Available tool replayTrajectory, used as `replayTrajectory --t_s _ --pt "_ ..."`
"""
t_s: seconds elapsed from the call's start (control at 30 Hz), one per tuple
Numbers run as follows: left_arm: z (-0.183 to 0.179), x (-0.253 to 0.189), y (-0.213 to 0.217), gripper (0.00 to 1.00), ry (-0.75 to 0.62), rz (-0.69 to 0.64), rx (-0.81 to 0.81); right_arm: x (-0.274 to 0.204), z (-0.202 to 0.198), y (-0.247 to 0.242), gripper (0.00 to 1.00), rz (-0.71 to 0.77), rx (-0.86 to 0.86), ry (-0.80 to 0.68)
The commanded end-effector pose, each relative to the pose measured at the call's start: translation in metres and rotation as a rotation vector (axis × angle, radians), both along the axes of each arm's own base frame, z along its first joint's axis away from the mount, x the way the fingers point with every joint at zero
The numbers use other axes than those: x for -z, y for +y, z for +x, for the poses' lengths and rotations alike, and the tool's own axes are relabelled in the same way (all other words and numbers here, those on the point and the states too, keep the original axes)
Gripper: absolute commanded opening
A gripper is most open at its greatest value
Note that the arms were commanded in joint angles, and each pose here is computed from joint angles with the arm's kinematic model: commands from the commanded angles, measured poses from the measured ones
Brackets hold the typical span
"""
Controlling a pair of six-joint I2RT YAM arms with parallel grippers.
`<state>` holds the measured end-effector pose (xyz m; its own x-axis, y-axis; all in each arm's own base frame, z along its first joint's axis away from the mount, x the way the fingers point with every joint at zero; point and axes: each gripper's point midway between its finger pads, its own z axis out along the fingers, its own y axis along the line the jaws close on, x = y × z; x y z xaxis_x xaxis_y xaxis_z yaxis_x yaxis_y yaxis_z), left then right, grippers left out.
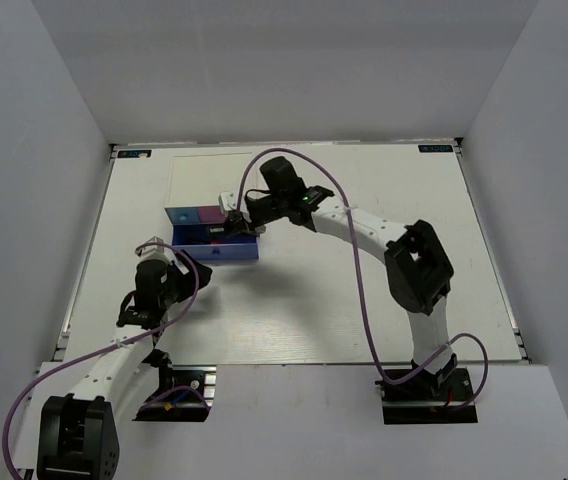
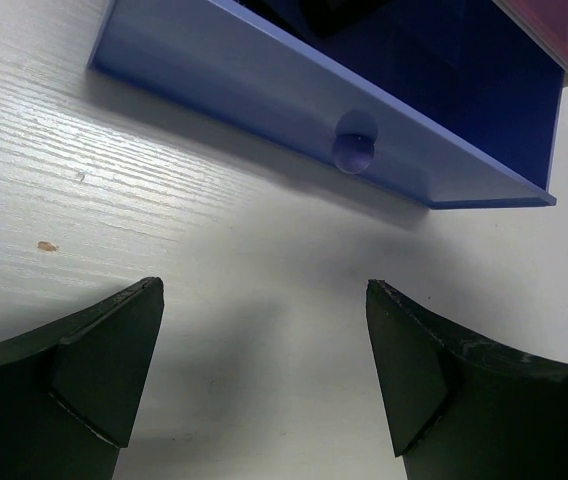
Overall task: Sort the stationery into containers
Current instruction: Place the stationery into the container, then close the drawer
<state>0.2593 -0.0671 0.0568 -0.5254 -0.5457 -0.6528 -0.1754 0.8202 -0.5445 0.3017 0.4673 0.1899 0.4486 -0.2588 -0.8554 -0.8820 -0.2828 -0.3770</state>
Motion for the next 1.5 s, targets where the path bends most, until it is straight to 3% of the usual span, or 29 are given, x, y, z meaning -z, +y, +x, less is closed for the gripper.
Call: replayTrajectory --t_s 0.0,0.13,0.2,0.3,0.6,0.7,0.8,0.83,0.97,1.0,1.03,1.17,1.23,1.27,1.47 --pt "0.001 -0.005 -0.004 0.92 -0.021 -0.01 0.02 -0.017 0.014 0.019 0.08 0.063 0.019 -0.041" --pt "0.0 -0.011 -0.004 0.92 -0.041 -0.02 0.016 0.001 0.025 0.025 0.16 0.047 0.043 -0.064" --pt "0.0 -0.011 -0.004 0.92 -0.041 -0.02 0.016 0.007 0.03 0.026 0.31 0.039 0.052 -0.078" --pt "0.0 -0.011 -0.004 0.92 -0.041 -0.02 0.016 0.014 0.037 0.025 0.44 0.024 0.081 -0.091" --pt "0.006 -0.013 -0.007 0.92 -0.037 -0.024 0.024 0.015 0.042 0.02 0.51 0.014 0.095 -0.119" --pt "0.013 -0.017 -0.009 0.92 -0.055 -0.03 0.032 -0.001 0.035 0.016 0.42 0.029 0.088 -0.102" --pt "0.019 -0.016 -0.012 0.88 -0.059 -0.022 0.048 -0.028 0.008 0.005 0.17 0.055 0.025 -0.025" --pt "0.026 -0.023 -0.013 0.84 -0.084 -0.024 0.048 -0.046 -0.002 -0.007 0.04 0.064 0.013 -0.021" --pt "0.037 -0.021 -0.018 0.55 -0.097 0.002 0.083 -0.069 -0.04 -0.031 0.0 0.087 -0.058 0.014" --pt "0.04 -0.018 -0.021 0.4 -0.089 0.01 0.097 -0.064 -0.046 -0.037 0.01 0.077 -0.05 0.036" --pt "0.044 -0.02 -0.021 0.36 -0.095 0.009 0.097 -0.091 -0.052 -0.044 0.05 0.126 -0.039 0.001" --pt "0.053 -0.014 -0.025 0.38 -0.086 0.027 0.104 -0.1 -0.036 -0.052 0.5 0.161 0.115 0.005" --pt "0.062 -0.018 -0.026 0.43 -0.099 0.044 0.101 -0.094 -0.015 -0.05 0.54 0.143 0.205 0.0" --pt "0.06 -0.011 -0.029 0.45 -0.075 0.047 0.11 -0.116 -0.005 -0.046 0.58 0.178 0.222 -0.023" --pt "0.073 -0.019 -0.028 0.53 -0.099 0.096 0.1 -0.084 0.033 -0.028 0.62 0.07 0.284 0.008"
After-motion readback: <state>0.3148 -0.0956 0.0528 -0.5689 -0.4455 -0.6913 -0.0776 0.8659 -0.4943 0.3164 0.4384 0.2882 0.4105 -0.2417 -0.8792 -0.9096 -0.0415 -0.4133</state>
